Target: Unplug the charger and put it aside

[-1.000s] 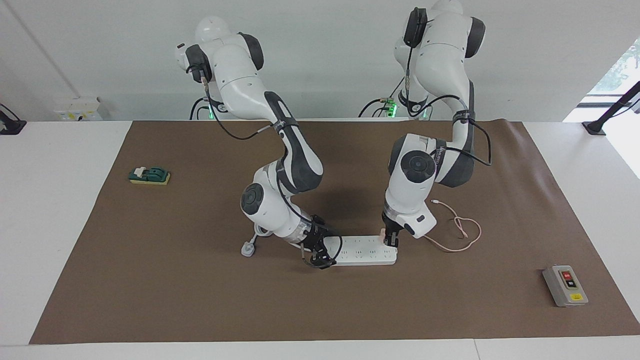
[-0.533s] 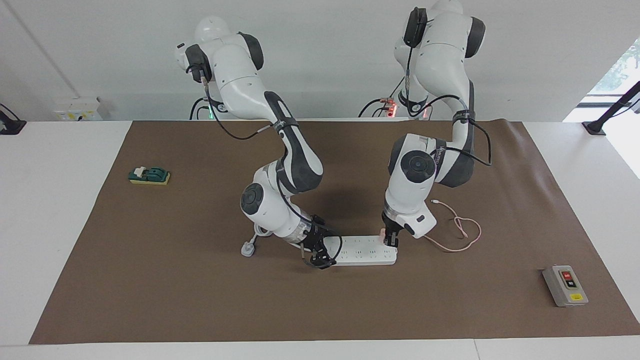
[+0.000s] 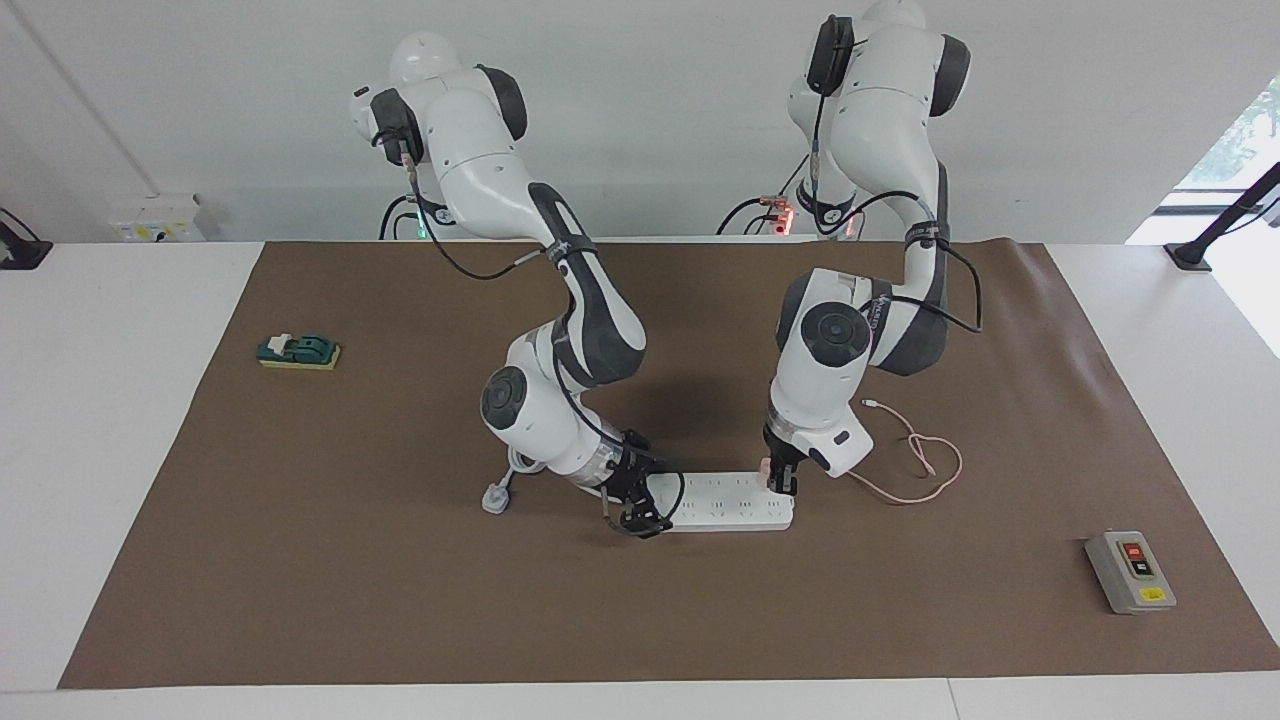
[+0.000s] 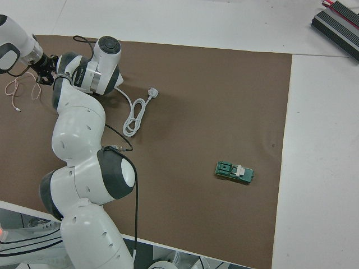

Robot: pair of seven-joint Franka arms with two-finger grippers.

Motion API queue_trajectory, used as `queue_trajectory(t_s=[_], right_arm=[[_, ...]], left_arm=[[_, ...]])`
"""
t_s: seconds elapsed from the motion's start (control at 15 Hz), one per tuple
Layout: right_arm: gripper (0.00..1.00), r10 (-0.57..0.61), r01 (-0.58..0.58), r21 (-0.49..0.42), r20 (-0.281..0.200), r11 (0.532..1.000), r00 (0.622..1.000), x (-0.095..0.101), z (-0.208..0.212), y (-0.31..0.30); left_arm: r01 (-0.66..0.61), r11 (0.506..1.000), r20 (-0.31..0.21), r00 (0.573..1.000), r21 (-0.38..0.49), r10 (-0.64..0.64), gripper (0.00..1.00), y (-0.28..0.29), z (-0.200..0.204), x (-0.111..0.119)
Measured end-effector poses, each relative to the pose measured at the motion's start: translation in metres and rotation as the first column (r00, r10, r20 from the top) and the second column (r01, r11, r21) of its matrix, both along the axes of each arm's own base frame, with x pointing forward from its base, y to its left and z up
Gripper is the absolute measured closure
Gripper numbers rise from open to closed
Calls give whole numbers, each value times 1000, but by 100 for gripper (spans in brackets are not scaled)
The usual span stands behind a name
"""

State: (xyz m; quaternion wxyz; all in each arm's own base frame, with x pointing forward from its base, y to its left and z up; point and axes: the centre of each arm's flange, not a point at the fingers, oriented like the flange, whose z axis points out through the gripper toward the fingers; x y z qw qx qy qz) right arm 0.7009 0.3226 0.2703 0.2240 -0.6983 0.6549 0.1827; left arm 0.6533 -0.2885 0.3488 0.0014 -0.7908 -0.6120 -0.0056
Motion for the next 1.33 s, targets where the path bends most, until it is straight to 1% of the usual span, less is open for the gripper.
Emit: queue_trajectory(t_s=[0.07,0.2,0.33,0.53,0.67,0.73,0.8,0.87,0.93,1.07,1.13,1.2,1.33], right_arm=[[9,1,-1,0,1,1000,1000,0,0,0],[9,0,0,0,1,1000,1000,0,0,0],[9,0,0,0,1,1000,1000,0,0,0],[9,0,0,0,1,1000,1000,0,0,0],[9,2,-2,0,3,1000,1000,0,0,0],[9,3,-3,0,3,1000,1000,0,1,0],[3,3,-3,0,11,1000,1000,1,1,0],[0,8,-8,-1,18,1000,1000,1,2,-1],[0,10,-10,0,20,1000,1000,1,2,-1],[0,12,-12,1,23,1000,1000,1,5,-1],[0,13,-13,2,25,1000,1000,1,9,-1],[0,16,-16,4,27,1000,1000,2,15,-2],[0,22,-22,-2,52,1000,998,4,40,-9]], left_arm=[[3,1000,12,1000,-1,-3,69,2,13,-4],[2,1000,15,1000,13,-3,69,17,53,-21],[-3,1000,21,1000,22,2,69,28,78,-36],[0,999,10,1000,41,0,69,34,76,-43],[33,998,2,999,51,-34,69,36,72,-44],[69,996,0,998,52,-69,69,36,72,-44],[117,992,-2,993,54,-117,69,37,72,-44],[174,983,-5,985,54,-174,69,37,73,-43],[232,971,-9,973,54,-232,69,38,73,-43],[374,926,-31,927,54,-373,69,41,73,-44],[459,887,-54,888,51,-457,69,47,73,-44],[538,842,-78,842,43,-534,69,54,72,-45],[683,731,-117,727,16,-677,69,79,68,-52]])
